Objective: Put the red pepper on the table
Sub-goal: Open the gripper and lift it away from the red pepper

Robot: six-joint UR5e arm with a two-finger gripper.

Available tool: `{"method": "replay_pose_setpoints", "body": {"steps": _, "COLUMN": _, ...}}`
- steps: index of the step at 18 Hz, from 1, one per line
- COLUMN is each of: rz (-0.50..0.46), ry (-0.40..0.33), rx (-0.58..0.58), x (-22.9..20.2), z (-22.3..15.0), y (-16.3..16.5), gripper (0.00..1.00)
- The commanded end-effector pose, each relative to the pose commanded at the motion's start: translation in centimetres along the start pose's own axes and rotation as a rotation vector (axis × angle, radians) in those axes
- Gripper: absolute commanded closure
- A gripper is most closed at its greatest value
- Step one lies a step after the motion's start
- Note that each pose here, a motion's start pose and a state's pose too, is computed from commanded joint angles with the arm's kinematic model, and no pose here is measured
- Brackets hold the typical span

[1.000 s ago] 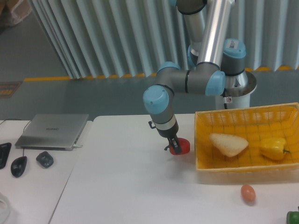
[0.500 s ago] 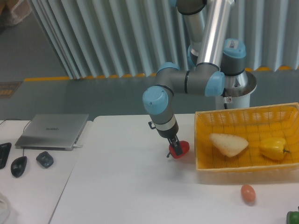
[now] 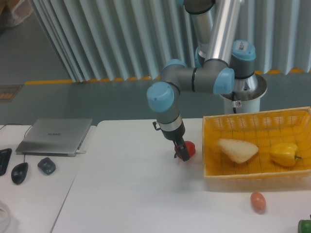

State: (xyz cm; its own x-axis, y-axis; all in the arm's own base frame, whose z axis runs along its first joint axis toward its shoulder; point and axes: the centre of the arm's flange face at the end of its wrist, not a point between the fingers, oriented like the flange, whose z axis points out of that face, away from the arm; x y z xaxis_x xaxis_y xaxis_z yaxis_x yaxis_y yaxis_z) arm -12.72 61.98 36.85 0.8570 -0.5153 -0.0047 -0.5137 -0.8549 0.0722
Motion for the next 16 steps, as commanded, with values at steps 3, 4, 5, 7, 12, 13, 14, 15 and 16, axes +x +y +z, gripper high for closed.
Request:
{"method": "replay_pose_setpoints", "body": {"steps": 3, "rz": -0.004, "ry": -0.022, "rx": -0.001, "x": 0.0, "z": 0.1, "y": 0.2, "gripper": 0.00}}
{"method": "replay_pose_setpoints", "body": {"steps": 4, "rz": -0.005, "ry": -0.023, "rx": 0.003, "x": 0.1, "z": -0.2, "y": 0.3, "gripper": 0.00}}
{"method": "replay_pose_setpoints", "body": {"steps": 5, "rz": -0.006, "ry": -0.020, "rx": -0.004, "x": 0.3, "z": 0.0, "y": 0.4, "gripper": 0.00}}
{"method": "replay_pose_setpoints", "body": {"steps": 7, "rz": -0.005, "ry": -0.016, "rx": -0.003, "x": 0.5, "z": 0.3, "y": 0.3, "gripper": 0.00}}
{"method": "replay_pose_setpoints", "body": {"steps": 12, "rz": -0.007, "ry": -0.039, "rx": -0.002, "x": 0.8, "z": -1.3, "y": 1.2, "gripper": 0.00}}
{"method": "replay_pose_setpoints", "body": {"steps": 13, "rz": -0.013, "ry": -0.040, "rx": 0.001, "x": 0.5, "z": -1.6, "y": 1.6, "gripper": 0.00}}
{"method": "replay_pose_setpoints", "body": {"steps": 14, "rz": -0.029, "ry": -0.050, "rx": 0.012, "x": 0.0, "z": -2.5, "y": 2.5, "gripper": 0.00}}
{"method": "replay_pose_setpoints", "body": {"steps": 15, "rz": -0.039, "ry": -0.049, "rx": 0.019, "x": -0.1, "z": -3.2, "y": 3.1, "gripper": 0.00}}
{"method": "replay_pose_setpoints", "body": {"steps": 16, "rz": -0.041, "ry": -0.041, "rx": 0.015, "x": -0.2, "z": -3.5, "y": 3.4, "gripper": 0.00}}
